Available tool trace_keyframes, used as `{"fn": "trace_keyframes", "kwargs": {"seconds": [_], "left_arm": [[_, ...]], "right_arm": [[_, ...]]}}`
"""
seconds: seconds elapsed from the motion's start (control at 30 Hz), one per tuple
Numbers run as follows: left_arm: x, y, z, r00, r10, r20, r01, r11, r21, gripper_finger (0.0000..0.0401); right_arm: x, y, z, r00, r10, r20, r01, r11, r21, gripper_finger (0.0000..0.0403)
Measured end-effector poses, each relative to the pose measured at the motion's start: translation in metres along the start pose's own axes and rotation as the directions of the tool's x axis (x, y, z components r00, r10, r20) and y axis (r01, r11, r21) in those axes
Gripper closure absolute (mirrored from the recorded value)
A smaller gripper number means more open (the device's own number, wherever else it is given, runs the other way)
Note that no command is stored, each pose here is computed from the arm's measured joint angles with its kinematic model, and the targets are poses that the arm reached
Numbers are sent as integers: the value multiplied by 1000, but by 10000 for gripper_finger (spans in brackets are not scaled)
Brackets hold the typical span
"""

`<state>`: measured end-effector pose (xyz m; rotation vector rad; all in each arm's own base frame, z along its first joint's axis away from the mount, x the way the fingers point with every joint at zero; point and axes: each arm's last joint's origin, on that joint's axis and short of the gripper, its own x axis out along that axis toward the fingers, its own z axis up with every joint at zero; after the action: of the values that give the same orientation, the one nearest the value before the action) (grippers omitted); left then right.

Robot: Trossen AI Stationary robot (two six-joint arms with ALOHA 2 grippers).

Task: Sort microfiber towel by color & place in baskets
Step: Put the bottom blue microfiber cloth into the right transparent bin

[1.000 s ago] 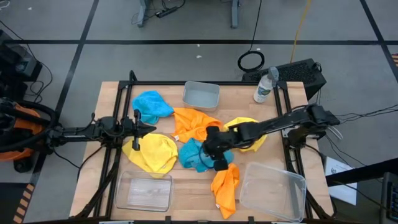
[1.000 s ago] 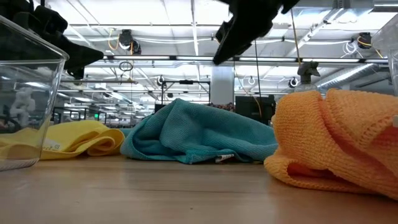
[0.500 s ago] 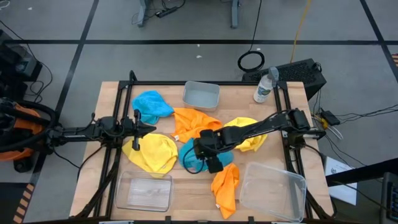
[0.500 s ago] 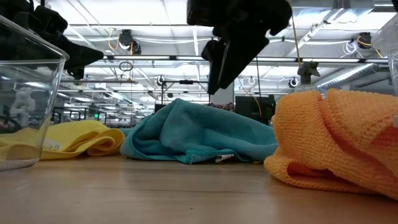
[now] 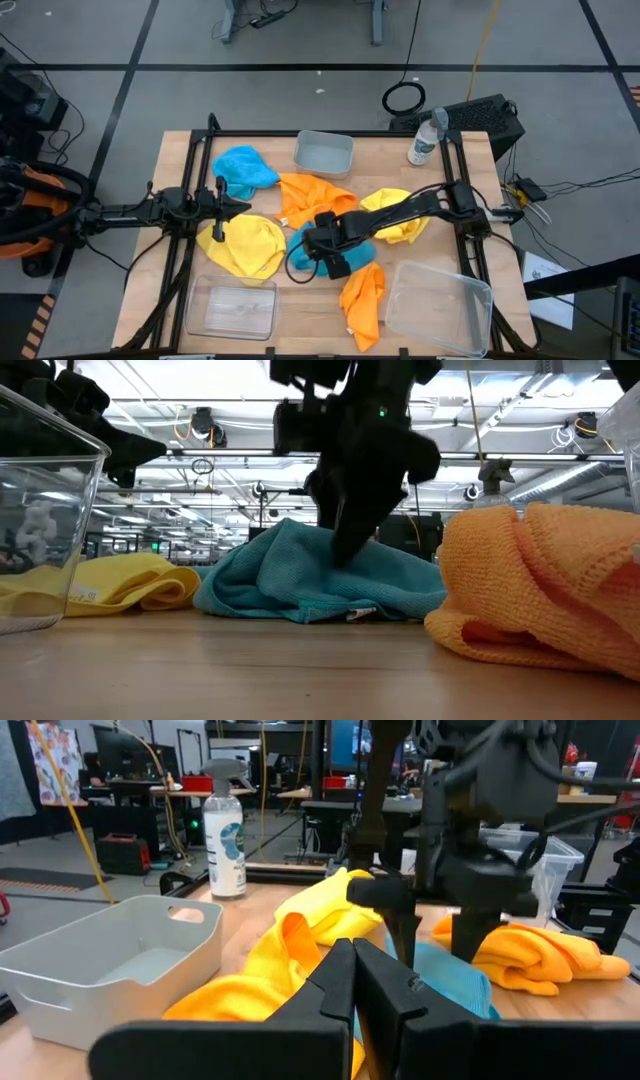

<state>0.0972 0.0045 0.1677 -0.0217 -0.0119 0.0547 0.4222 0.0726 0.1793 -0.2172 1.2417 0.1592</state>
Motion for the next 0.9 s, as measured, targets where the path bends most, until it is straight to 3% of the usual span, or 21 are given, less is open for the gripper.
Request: {"fn": "trace_keyframes", "kwargs": {"seconds": [0.33,0.53,0.77,0.9], "left_arm": [[0,0,0,1000,-7,-5,6,997,-72,393],[0,-1,-1,1000,-18,-11,15,959,-282,393],[0,-1,-1,1000,-29,-10,25,955,-296,393],[0,-1,6,997,-33,68,53,945,-324,393]], "right_arm": [[44,0,-7,994,46,-95,-46,999,-1,192],[49,1,-7,992,83,-94,-78,995,58,268],[51,7,-3,995,82,-55,-76,992,99,378],[41,7,-2,996,79,-37,-75,992,104,391]]}}
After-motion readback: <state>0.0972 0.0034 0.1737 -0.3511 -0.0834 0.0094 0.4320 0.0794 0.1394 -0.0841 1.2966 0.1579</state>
